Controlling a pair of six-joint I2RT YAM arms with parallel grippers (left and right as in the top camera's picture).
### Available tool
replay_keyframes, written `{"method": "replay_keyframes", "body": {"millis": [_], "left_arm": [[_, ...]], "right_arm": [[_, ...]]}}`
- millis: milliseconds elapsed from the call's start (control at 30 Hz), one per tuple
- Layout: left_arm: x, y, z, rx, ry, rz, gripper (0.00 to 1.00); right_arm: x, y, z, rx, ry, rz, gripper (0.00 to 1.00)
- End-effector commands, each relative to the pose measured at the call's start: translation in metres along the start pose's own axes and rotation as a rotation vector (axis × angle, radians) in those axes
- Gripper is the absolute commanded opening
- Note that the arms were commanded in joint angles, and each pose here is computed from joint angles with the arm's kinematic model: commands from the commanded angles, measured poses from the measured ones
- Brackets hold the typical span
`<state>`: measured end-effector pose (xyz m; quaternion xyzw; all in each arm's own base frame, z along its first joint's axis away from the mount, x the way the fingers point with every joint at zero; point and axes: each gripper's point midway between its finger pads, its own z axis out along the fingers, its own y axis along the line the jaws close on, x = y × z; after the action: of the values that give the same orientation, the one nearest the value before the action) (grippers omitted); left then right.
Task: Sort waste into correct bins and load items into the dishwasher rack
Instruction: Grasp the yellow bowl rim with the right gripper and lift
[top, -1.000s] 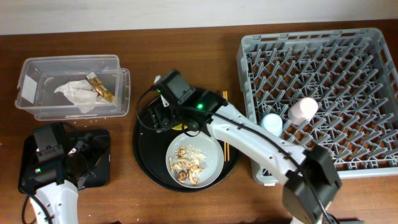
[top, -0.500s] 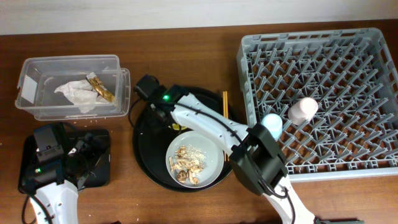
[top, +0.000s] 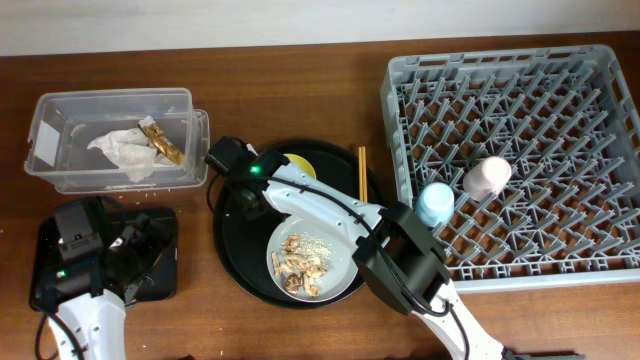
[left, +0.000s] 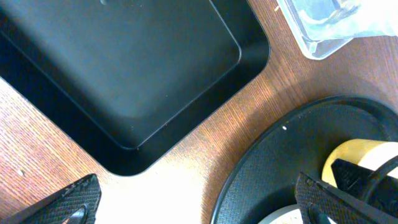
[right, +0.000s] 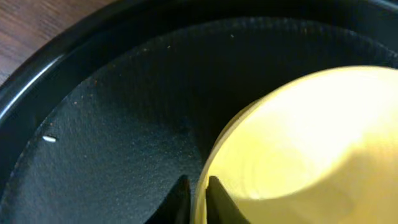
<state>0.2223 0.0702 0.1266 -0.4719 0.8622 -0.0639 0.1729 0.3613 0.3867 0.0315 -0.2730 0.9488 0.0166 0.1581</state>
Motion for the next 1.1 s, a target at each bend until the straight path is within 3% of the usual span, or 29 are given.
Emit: {"method": "replay_keyframes", "body": {"millis": [0,133,267,433,567,800,867,1067], "left_arm": [[0.0,0.001,0.0,0.001,0.001,-0.016,0.99],[0.0,0.001,0.0,0.001,0.001,-0.016,0.99],[0.0,0.001,0.0,0.001,0.001,-0.016,0.99],[0.0,0.001,0.0,0.001,0.001,-0.016,0.99],[0.0,0.001,0.0,0.001,0.001,-0.016,0.99],[0.0,0.001,0.0,0.001,0.001,-0.016,0.99],[0.0,0.001,0.0,0.001,0.001,-0.016,0.99],[0.0,0.001,0.0,0.001,0.001,-0.016,0.99]], "right_arm": [[-0.017,0.001,-0.019,-0.01,-0.033,0.019,0.04],[-0.049,-0.009,-0.09,-0.026,-0.096,0.06,0.04],[-0.072,-0.08,-0.197,-0.022,-0.214,0.24,0.04],[-0.047,-0.197,-0.31,-0.028,-0.366,0.414,0.04],[-0.011,-0.266,-0.367,0.006,-0.451,0.504,0.04],[0.11,-0.363,-0.356,0.124,-0.227,0.827,0.04],[0.127,-0.365,-0.348,0.015,-0.199,0.832,0.04],[0.144,-0.333,-0.31,-0.622,-0.275,0.765,0.04]]}}
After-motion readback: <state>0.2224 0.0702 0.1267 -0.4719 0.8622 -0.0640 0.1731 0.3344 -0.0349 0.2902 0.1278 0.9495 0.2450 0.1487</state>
